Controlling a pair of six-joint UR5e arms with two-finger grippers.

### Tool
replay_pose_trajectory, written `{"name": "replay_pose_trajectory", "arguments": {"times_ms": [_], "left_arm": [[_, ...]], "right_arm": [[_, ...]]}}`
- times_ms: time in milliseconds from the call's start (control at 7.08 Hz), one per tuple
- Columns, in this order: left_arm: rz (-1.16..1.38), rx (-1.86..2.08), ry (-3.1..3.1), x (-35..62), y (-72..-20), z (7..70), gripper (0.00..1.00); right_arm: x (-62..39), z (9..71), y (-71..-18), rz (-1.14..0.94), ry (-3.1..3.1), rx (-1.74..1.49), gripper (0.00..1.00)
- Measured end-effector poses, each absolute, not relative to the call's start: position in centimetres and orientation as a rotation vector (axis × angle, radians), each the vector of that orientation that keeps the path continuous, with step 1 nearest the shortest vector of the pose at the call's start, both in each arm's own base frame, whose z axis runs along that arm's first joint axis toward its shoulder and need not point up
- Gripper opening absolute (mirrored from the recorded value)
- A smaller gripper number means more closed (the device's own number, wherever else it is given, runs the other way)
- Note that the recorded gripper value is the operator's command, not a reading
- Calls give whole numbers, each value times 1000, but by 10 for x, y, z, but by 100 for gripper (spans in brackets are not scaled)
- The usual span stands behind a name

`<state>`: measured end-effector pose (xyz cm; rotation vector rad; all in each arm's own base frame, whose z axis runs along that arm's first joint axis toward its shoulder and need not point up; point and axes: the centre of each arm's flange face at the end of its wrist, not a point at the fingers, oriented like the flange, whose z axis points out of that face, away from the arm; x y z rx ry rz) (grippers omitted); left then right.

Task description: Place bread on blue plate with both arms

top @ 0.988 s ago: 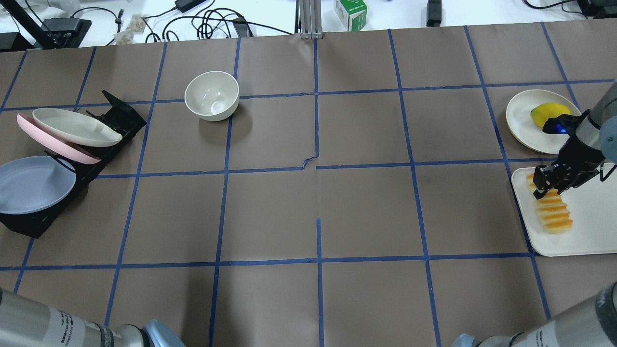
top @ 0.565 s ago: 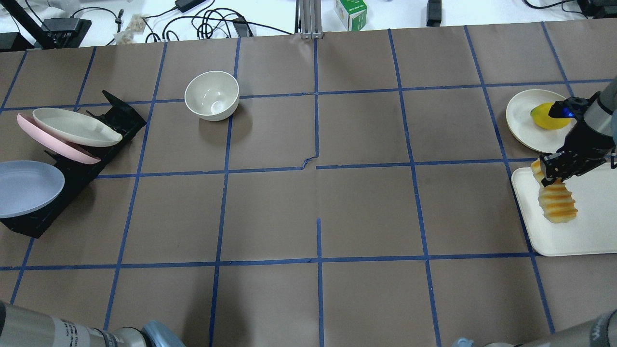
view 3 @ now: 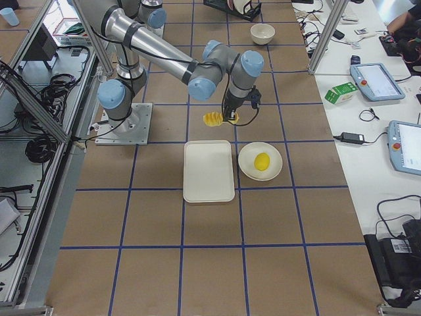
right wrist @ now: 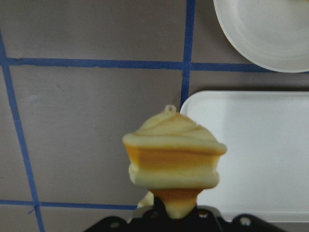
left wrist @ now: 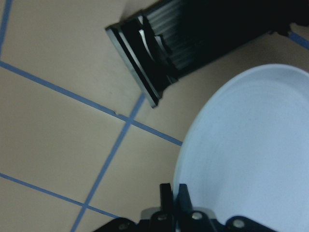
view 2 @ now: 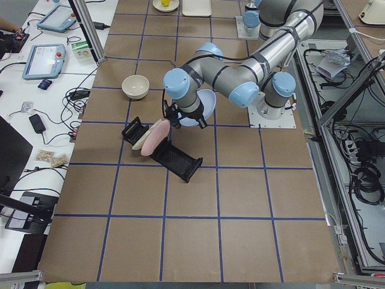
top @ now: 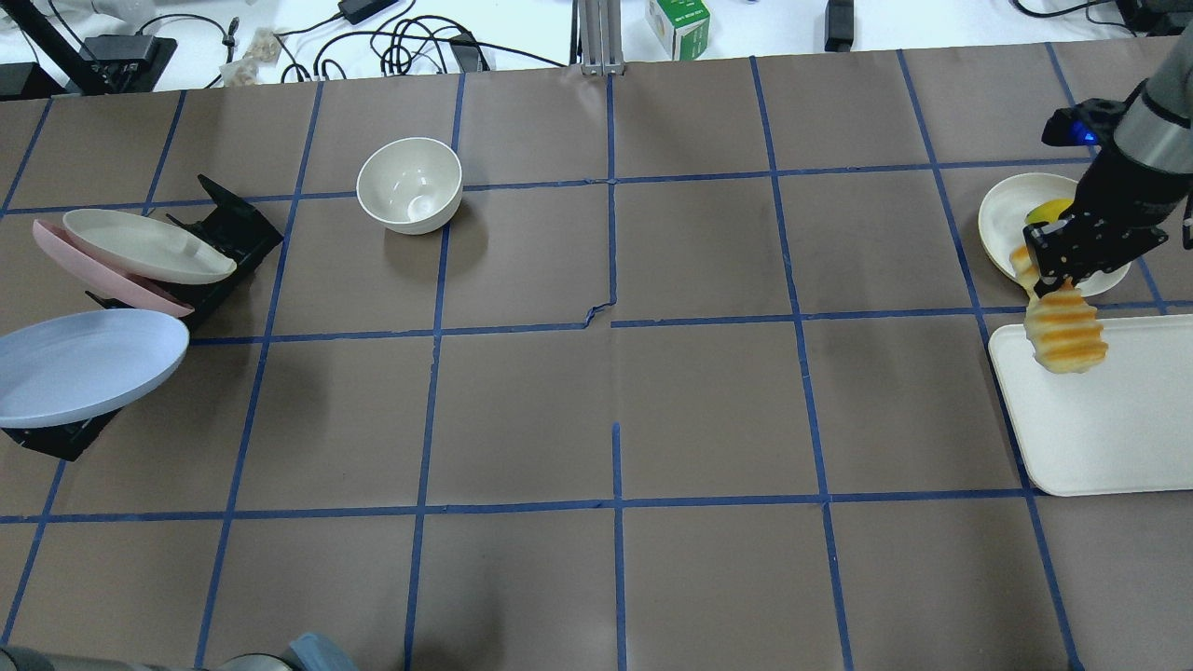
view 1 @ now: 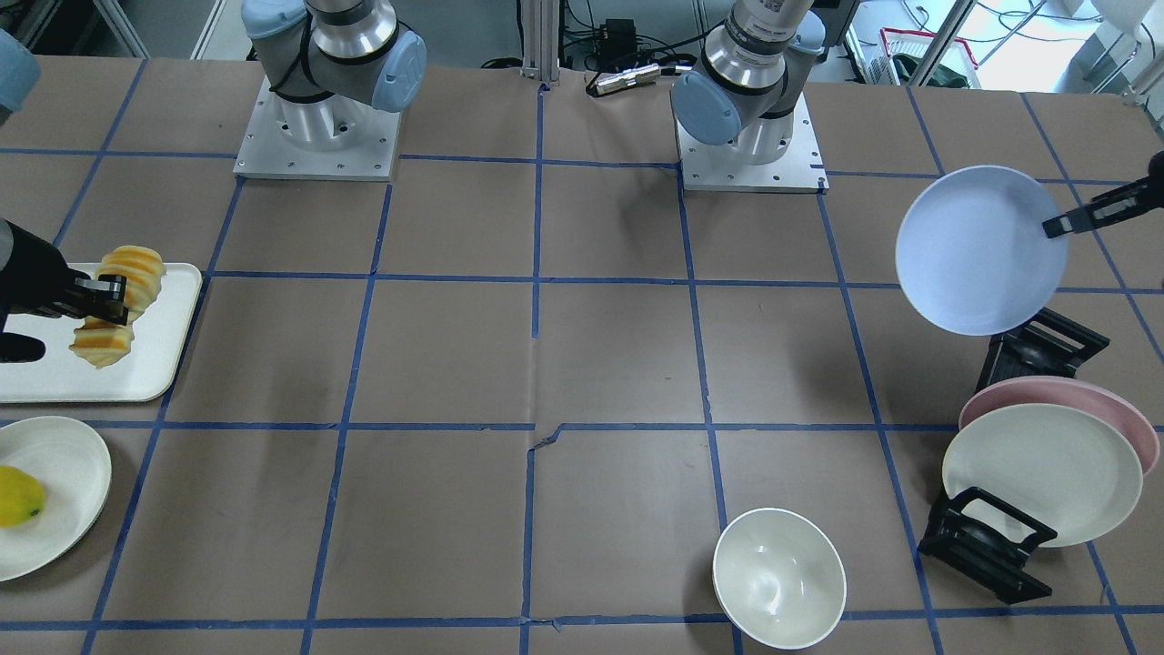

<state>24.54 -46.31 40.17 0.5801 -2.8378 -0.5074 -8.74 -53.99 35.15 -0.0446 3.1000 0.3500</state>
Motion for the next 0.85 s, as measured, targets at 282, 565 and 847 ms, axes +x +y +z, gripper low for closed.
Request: {"name": "replay_pose_trajectory", "arguments": {"times_ms": [282,565,847], "left_arm": [[-357,380,-2719,136,-505,378,0],[-146,208,-2760,6,-541,335,0],[43,220,-2725,-92,-532,274,0]], "right_arm": [[-36,391,-555,355,3114,25,0],[12,403,-559,333,3094,113,0],[58,410,-560,313,3051,198,0]]}}
